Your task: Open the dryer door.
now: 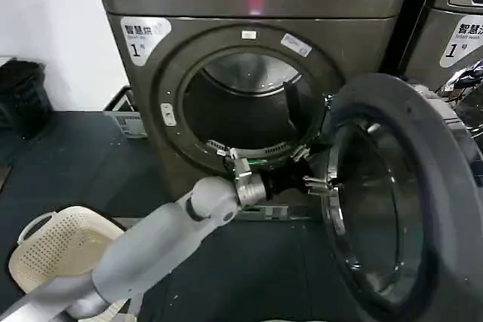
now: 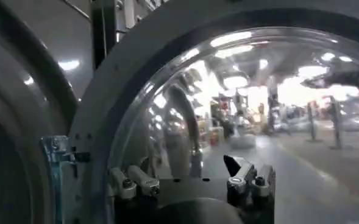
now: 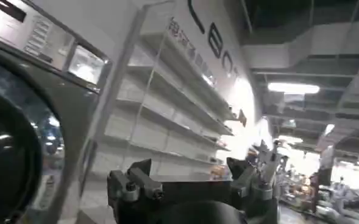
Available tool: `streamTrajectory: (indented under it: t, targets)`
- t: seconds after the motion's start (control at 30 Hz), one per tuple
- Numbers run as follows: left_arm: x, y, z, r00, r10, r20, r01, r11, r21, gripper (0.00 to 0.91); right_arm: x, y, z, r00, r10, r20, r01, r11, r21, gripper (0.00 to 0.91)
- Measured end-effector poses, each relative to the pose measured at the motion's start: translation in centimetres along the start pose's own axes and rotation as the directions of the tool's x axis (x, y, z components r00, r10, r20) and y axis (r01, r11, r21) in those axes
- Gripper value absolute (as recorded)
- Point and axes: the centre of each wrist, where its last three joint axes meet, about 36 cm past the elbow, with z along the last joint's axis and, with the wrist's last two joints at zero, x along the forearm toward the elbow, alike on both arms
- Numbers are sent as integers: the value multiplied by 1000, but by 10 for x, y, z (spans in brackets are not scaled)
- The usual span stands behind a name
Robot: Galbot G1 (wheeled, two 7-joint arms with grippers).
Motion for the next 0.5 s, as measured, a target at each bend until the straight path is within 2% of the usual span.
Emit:
streamTrajectory:
  t: [0.23, 0.5]
  targets:
    - [-9, 0, 5, 998, -57, -23, 56, 997, -52, 907, -4, -35, -4, 995, 96, 2, -96, 994, 45, 907]
    - [-31, 0, 9, 996, -82, -26, 80, 993, -85, 907, 0, -47, -11, 993, 117, 17, -118, 992, 54, 907]
